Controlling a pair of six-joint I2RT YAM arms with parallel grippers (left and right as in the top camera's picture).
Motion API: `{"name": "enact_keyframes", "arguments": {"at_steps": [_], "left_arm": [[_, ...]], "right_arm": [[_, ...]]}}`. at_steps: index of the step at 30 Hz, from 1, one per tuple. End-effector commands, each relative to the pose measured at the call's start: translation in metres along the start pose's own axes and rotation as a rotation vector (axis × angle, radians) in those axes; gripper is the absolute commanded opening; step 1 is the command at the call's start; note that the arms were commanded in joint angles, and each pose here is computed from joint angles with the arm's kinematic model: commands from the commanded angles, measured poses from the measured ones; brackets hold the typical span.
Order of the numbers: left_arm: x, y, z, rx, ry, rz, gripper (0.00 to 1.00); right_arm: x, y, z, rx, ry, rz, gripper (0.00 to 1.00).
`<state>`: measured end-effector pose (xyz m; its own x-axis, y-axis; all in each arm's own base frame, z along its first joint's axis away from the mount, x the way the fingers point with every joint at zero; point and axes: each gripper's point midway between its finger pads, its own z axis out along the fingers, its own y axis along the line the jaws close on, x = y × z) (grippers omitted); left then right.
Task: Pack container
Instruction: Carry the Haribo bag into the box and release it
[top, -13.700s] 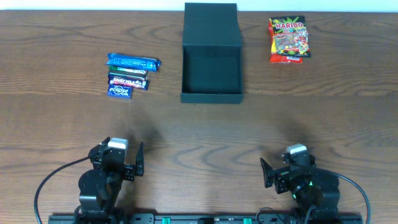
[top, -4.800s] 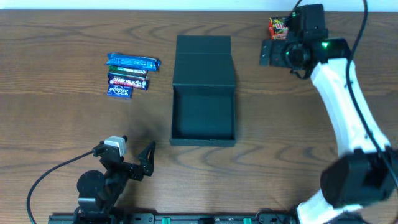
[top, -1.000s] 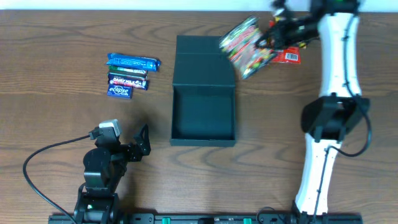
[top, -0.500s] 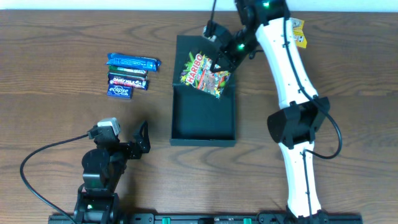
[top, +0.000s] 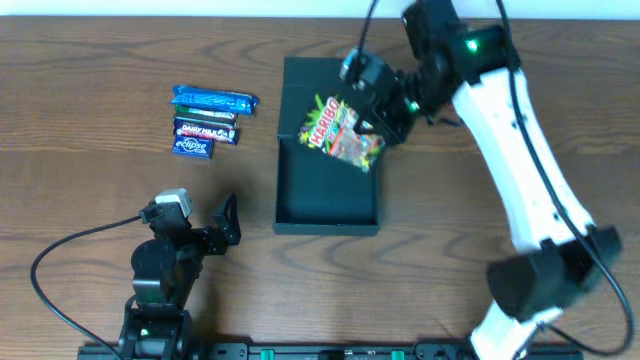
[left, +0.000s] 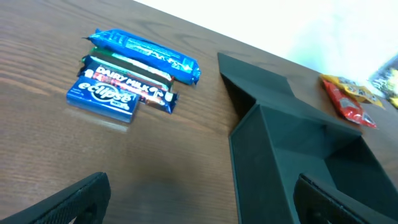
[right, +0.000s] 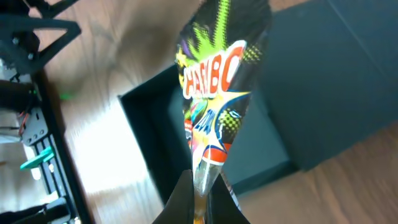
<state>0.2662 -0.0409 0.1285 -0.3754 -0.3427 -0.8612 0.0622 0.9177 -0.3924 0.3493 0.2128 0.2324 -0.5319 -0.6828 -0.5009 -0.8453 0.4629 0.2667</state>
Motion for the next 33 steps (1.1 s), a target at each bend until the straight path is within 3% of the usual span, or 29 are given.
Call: {"name": "enact_keyframes", "arguments": {"at_steps": [1,16,33], "left_arm": [[0.000,0.006,0.000,-0.030,-0.007,0.018,0.95],[0.003,-0.001,0.000,0.014,0.012,0.017,0.95],[0.009,-0.007,0.000,0.050,0.038,0.014,0.95]], "right_arm": [[0.024,0.007,0.029,-0.064,0.060,0.039,0.01],[0.046,0.035,0.084,-0.220,0.222,-0.127,0.01],[0.054,0.032,0.119,-0.354,0.206,-0.250,0.01]]}}
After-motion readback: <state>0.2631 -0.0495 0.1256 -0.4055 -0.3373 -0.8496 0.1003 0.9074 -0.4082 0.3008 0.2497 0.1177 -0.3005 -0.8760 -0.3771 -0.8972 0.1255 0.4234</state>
